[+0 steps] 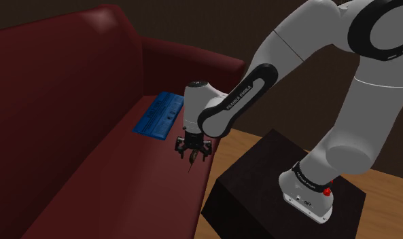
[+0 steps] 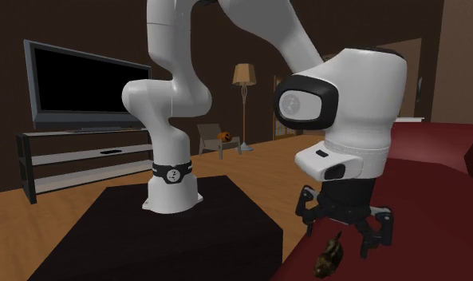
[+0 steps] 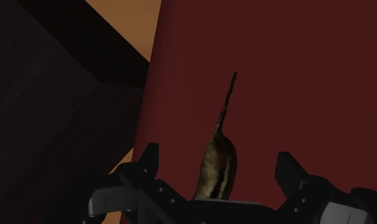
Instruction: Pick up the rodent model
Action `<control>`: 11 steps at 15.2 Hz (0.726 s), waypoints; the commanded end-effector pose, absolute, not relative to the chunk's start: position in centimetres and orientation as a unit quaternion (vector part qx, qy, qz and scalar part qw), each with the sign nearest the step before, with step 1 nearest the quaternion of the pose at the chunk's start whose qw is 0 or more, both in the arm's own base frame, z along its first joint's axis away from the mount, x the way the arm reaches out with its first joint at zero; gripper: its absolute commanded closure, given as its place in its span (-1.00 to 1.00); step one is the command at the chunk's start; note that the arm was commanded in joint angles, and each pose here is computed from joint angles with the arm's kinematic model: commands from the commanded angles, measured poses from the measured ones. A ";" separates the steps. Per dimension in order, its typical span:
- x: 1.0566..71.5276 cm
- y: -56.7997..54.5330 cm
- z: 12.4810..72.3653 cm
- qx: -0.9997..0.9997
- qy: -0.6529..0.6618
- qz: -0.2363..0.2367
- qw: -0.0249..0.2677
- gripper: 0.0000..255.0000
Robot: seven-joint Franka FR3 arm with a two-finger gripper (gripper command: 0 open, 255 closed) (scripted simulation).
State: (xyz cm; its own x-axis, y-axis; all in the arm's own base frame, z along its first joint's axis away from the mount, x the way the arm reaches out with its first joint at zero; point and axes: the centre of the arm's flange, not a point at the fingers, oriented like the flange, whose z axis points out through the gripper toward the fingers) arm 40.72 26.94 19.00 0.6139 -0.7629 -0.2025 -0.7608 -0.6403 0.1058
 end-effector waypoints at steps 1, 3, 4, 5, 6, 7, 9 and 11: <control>40.7 27.0 18.6 0.898 -0.424 -0.115 0.004 -1.00; 40.7 27.0 18.6 0.898 -0.424 -0.115 0.004 1.00; 40.7 27.0 18.6 0.898 -0.424 -0.115 0.004 1.00; 40.7 27.0 18.6 0.898 -0.424 -0.115 0.004 1.00; 40.7 27.0 18.6 0.898 -0.424 -0.115 0.004 1.00; 40.7 27.0 18.6 0.898 -0.424 -0.115 0.004 1.00; 40.7 27.0 18.6 0.898 -0.424 -0.115 0.004 1.00; 40.8 27.0 18.6 0.898 -0.424 -0.115 0.004 1.00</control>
State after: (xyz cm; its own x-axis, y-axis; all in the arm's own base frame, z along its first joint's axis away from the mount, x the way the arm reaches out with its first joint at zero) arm 40.79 27.04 18.67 0.6143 -0.7628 -0.2017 -0.7611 -0.6403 0.1033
